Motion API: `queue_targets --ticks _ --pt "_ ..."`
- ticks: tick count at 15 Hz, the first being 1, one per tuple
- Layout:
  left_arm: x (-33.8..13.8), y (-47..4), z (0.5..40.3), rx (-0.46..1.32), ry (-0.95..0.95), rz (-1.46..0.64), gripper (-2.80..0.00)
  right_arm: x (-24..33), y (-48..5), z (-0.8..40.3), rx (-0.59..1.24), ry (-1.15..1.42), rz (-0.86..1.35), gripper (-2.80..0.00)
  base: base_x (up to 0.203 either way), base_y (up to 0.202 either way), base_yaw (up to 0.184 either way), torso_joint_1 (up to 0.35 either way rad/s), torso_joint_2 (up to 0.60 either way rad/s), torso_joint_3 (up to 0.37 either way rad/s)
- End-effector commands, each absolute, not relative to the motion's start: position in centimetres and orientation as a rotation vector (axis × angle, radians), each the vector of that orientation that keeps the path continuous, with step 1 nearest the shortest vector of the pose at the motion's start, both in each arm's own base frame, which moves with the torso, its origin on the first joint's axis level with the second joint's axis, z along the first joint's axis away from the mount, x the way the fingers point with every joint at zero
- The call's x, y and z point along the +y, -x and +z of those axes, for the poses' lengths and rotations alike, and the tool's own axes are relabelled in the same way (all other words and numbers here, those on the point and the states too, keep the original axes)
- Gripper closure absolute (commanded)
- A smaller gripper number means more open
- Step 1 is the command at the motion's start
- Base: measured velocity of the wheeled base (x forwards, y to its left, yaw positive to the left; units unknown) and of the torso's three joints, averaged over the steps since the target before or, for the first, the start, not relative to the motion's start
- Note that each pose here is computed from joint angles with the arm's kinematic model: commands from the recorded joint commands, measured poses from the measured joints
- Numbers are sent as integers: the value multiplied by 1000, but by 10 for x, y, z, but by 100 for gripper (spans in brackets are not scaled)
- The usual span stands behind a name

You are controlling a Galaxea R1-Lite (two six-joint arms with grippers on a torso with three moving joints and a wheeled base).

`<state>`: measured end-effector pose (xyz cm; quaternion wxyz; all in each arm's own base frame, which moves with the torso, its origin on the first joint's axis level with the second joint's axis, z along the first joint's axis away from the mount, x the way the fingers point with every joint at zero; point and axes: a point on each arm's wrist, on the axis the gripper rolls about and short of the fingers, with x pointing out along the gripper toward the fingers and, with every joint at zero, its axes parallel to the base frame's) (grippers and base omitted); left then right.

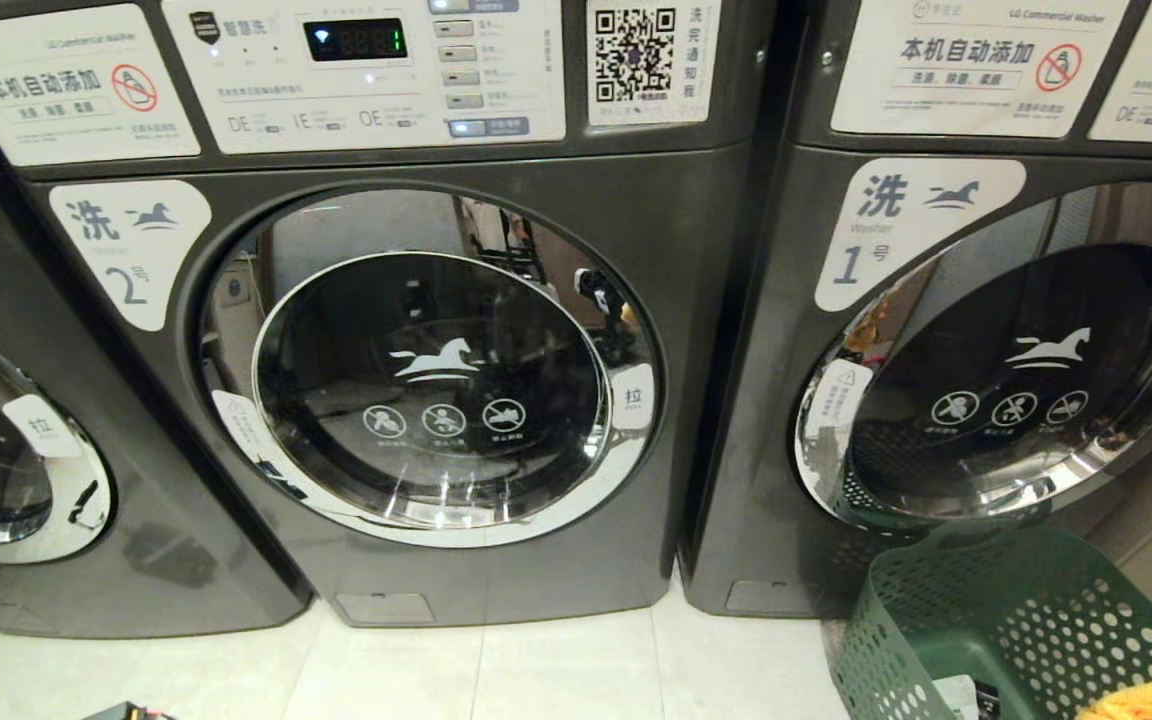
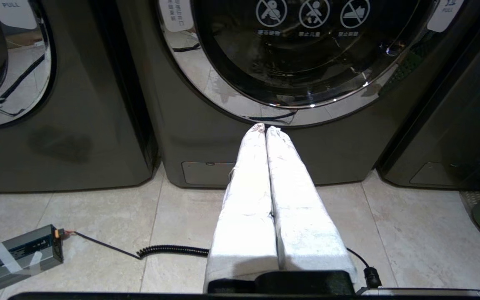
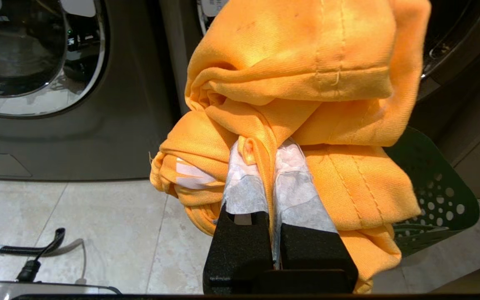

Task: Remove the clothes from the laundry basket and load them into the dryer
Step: Put the clothes in the dryer

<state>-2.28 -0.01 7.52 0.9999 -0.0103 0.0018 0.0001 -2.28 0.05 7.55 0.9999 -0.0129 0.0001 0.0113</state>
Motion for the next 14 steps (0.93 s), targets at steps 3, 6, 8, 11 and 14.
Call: queue_targets --ticks 3,6,8,11,14 --pt "0 23 75 5 21 1 0 1 23 76 1 26 23 0 0 194 -3 1 4 4" --pt "0 23 75 5 21 2 0 1 23 76 1 26 23 0 0 192 -2 3 0 3" --pt "0 23 75 5 21 2 0 1 23 75 0 27 23 0 0 194 -2 1 2 3" --pt "0 23 75 5 21 2 0 1 23 76 1 26 23 0 0 194 -1 3 3 2" --pt "0 23 75 5 23 1 0 1 23 76 1 28 23 0 0 192 -1 7 2 4"
